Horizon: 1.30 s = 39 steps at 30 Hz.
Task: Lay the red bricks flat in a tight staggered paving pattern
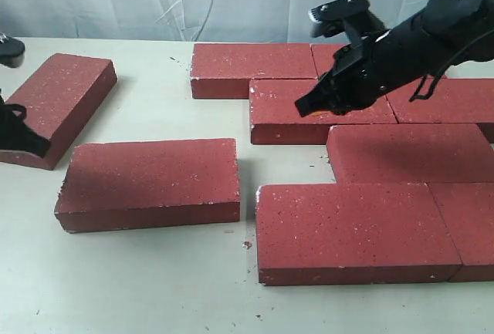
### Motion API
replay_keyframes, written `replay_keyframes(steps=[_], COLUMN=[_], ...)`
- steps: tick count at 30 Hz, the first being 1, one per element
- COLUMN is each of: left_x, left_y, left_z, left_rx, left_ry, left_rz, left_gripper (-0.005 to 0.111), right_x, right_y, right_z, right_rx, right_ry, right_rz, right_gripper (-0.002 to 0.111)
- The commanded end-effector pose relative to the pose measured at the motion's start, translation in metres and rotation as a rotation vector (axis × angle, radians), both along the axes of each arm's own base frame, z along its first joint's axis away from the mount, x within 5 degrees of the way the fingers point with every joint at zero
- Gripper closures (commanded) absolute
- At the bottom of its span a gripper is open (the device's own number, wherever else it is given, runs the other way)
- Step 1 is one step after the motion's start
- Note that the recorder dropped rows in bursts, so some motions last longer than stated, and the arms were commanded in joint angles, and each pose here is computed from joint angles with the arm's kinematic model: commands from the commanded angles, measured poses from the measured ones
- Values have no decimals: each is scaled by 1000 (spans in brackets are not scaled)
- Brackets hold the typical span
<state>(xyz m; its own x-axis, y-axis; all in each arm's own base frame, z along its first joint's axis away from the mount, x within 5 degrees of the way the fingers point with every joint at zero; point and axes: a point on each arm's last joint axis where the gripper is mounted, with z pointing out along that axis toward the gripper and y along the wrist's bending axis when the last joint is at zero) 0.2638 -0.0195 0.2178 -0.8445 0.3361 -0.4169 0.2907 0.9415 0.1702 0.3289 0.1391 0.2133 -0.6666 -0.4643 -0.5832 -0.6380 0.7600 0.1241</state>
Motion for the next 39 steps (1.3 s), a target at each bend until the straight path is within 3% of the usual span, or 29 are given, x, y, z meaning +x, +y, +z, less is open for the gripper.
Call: replay_keyframes(steps=[1,4,7,19,30,39], left_x=[0,3,8,18,20,26], left_y=[-8,-15,-16,-15,-15,-18], left_z=[-31,-45,-54,-62,-75,-76], left_rx=[-32,-76,-78,-61,-64,-105], left_ry=[189,267,297,246,285,226], left_rz=[-156,-237,-239,-233,-228,-195], left_gripper=[107,107,107,107,107,107], right_x=[-9,-9,-9,-2,1,1], right_y=[35,51,62,90,93,104], right_z=[-11,-20,-31,-66,-79,-83], right_rx=[-39,-52,-61,-115,-126,-114], right_ry=[-13,20,80,127,121,127], right_rz=[146,203,251,305,291,304], right_gripper=[108,108,108,108,108,108])
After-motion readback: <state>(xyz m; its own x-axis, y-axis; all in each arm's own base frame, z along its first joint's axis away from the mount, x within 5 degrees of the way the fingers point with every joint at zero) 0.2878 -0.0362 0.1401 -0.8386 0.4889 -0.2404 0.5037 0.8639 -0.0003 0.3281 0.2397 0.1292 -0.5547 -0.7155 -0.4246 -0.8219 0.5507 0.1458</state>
